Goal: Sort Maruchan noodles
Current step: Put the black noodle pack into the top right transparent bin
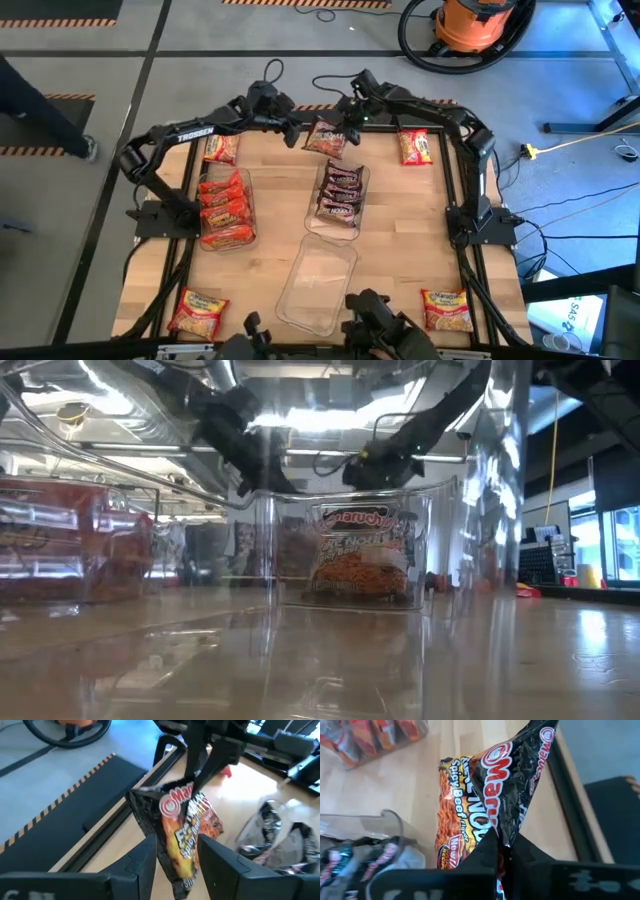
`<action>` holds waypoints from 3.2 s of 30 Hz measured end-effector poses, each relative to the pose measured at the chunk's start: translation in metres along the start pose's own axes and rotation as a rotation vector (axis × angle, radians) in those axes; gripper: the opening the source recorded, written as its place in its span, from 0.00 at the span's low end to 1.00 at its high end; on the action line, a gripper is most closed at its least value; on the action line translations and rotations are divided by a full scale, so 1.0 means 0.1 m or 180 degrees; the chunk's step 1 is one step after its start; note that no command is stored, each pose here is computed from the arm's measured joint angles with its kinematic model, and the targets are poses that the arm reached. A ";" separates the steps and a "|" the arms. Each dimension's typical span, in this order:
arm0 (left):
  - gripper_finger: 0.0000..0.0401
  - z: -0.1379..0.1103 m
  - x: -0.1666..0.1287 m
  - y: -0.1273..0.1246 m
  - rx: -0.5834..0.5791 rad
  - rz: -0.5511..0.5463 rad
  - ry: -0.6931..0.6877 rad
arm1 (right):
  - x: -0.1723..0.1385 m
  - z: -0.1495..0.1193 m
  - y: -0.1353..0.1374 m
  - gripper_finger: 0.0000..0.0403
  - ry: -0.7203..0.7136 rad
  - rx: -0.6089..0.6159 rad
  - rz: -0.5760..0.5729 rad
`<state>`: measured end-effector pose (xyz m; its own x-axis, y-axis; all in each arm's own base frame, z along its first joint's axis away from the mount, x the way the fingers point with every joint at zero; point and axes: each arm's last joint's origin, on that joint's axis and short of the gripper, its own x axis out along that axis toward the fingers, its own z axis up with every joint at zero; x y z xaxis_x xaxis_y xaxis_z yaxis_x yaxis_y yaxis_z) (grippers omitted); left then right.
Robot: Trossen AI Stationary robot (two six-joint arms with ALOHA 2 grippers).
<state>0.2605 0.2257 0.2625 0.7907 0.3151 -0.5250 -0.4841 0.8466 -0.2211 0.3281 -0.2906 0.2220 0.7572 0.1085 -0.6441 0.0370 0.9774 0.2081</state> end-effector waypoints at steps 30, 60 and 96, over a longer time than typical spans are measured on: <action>0.42 0.01 -0.90 -1.39 0.0585 -0.0493 -0.0219 | -0.59 0.58 2.77 0.00 0.0368 -0.0774 -0.0182; 0.74 0.38 0.39 -1.20 0.0795 -0.0707 0.0648 | -0.66 -1.08 2.65 0.00 -0.0082 -0.0153 -0.0849; 0.19 0.11 0.93 -1.49 0.1187 -0.0796 0.1586 | -0.36 -1.65 2.54 0.00 -0.0455 0.0383 -0.0630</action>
<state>0.4101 0.1336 0.2558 0.5514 -0.0697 -0.8313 -0.0763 0.9881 -0.1335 0.2027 -0.0162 0.1763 0.8116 -0.1176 -0.5723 0.2642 0.9475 0.1800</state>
